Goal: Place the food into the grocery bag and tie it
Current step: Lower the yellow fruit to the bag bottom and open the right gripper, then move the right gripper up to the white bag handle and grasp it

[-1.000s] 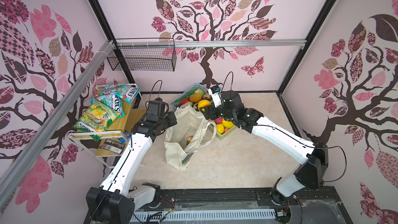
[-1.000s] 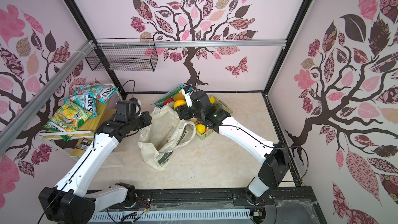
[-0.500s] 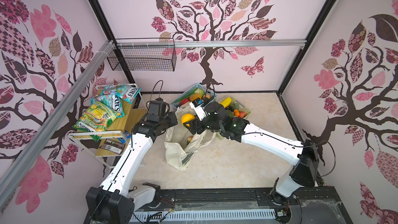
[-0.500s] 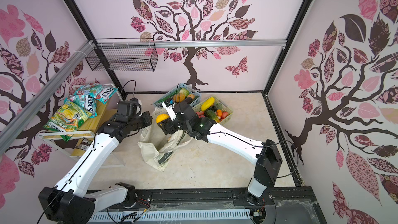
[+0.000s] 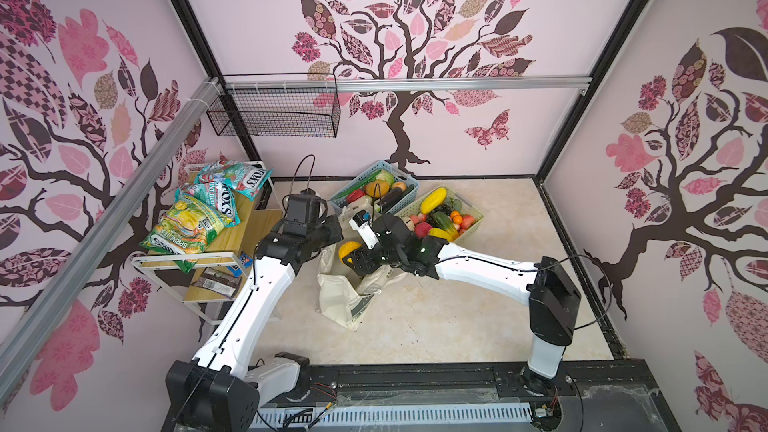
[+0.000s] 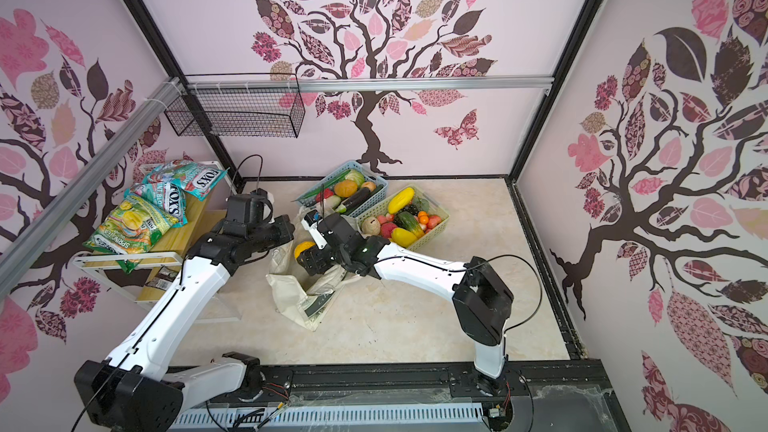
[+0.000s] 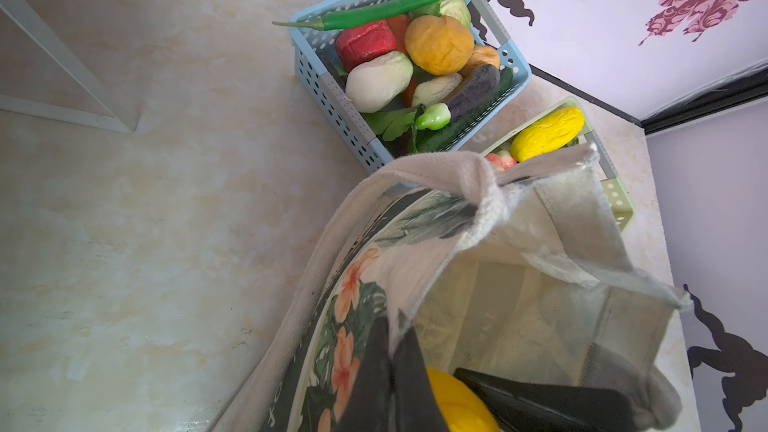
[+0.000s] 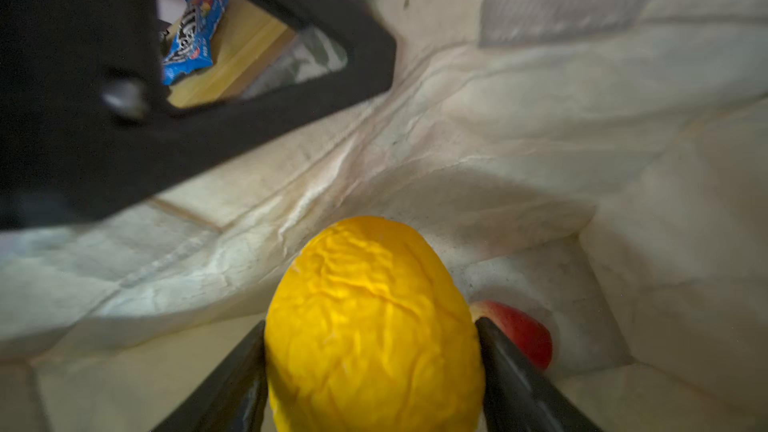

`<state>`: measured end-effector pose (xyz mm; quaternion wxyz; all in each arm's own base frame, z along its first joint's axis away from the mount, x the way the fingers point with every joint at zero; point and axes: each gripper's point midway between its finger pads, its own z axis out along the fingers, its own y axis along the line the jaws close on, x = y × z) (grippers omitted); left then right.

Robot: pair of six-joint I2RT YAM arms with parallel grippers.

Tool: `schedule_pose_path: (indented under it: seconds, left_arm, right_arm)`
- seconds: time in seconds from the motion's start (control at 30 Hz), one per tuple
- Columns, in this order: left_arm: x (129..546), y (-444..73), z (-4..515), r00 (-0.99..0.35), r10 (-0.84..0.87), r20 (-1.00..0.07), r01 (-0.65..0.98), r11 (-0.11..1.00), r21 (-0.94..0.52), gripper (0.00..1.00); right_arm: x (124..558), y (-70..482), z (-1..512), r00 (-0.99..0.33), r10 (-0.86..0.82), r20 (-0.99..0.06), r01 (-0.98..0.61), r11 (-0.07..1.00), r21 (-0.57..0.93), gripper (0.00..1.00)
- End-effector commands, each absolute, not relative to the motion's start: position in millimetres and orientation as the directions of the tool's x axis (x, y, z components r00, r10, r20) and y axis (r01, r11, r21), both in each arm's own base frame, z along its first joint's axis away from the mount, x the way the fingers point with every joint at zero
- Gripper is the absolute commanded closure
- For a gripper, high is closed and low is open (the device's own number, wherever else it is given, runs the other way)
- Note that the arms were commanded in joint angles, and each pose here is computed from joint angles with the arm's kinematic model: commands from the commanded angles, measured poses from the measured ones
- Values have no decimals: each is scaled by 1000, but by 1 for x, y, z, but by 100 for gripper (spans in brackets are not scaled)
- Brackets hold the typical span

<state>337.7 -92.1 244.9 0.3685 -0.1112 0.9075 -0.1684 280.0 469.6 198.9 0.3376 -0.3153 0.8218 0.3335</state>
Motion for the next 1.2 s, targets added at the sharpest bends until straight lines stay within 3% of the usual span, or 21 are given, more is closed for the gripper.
schedule_pose_path:
  seconds: [0.0, 0.43, 0.63, 0.83, 1.17]
  left_arm:
    - [340, -98, 269, -669, -330, -666, -34, 909, -416, 96]
    - [339, -101, 273, -668, -336, -664, -21, 900, -435, 96]
    - [337, -101, 274, -664, -337, -668, -20, 901, -434, 96]
    - [336, -99, 274, -662, -337, -670, -23, 902, -430, 96]
    - [336, -98, 273, -660, -336, -672, -29, 905, -424, 96]
  right_arm:
    - [280, 479, 174, -602, -308, -737, -733, 579, 356, 24]
    - [281, 483, 91, -669, -386, -635, -698, 621, 357, 22]
    - [279, 482, 74, -687, -396, -609, -685, 633, 361, 14]
    - [280, 479, 99, -667, -382, -640, -699, 619, 359, 7]
    - [271, 458, 192, -585, -318, -746, -749, 565, 346, 4]
